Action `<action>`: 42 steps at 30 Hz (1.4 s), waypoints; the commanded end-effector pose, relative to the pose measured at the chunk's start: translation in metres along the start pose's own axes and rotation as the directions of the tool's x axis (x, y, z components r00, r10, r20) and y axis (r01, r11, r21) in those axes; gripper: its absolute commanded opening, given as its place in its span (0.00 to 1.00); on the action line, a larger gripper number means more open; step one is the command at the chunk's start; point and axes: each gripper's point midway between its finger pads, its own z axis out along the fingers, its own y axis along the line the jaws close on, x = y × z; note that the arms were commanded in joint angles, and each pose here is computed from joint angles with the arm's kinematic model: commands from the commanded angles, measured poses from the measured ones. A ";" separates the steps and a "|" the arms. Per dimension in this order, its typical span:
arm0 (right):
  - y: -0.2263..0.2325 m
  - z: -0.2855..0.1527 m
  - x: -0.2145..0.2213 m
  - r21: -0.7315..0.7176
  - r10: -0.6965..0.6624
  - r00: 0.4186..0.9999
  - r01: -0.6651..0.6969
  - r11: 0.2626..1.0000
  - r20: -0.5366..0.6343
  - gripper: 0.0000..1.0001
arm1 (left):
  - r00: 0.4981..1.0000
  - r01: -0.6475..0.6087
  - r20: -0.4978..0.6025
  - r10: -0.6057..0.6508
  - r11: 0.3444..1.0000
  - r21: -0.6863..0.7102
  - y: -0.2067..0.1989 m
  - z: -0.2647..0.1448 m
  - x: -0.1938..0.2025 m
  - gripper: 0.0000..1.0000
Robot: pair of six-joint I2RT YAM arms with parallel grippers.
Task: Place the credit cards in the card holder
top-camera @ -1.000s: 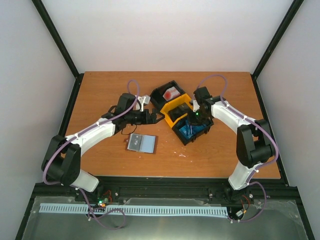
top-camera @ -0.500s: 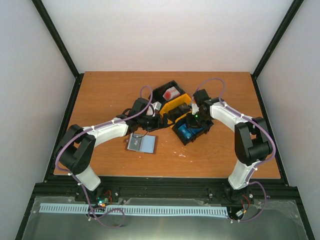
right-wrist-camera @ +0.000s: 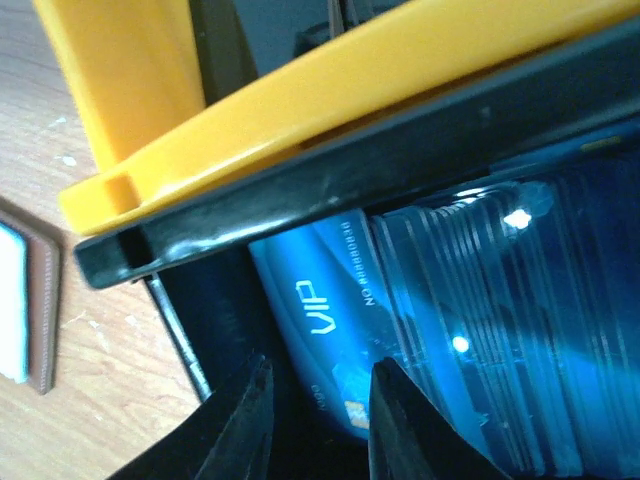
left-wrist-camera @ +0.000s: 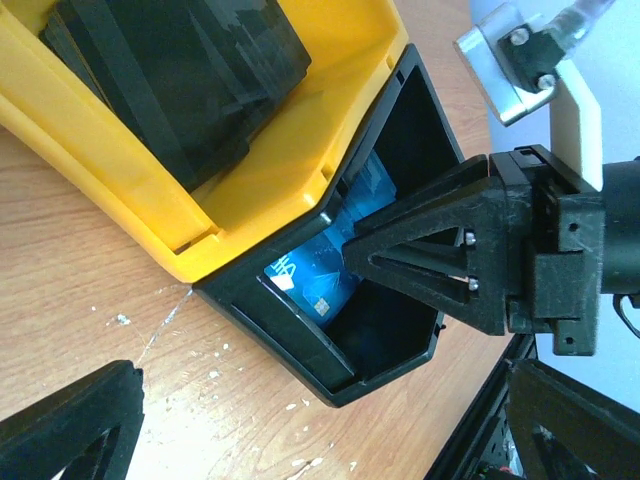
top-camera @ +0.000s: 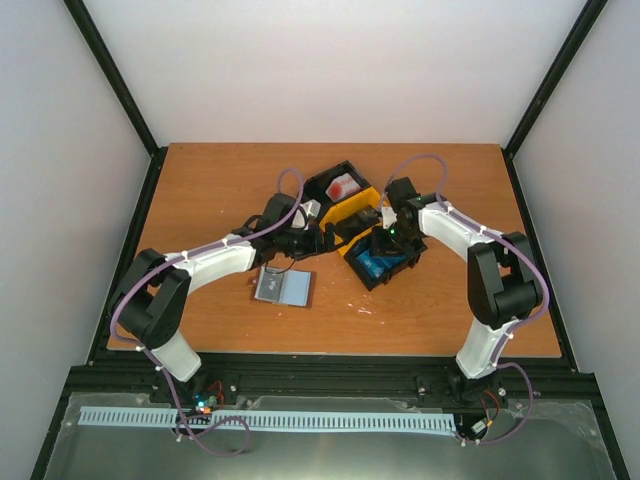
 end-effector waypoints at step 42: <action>0.016 0.006 0.012 0.051 -0.046 0.997 0.050 0.997 -0.069 0.23 | 0.993 -0.116 -0.010 0.116 0.992 -0.057 0.045 0.074 0.014 0.38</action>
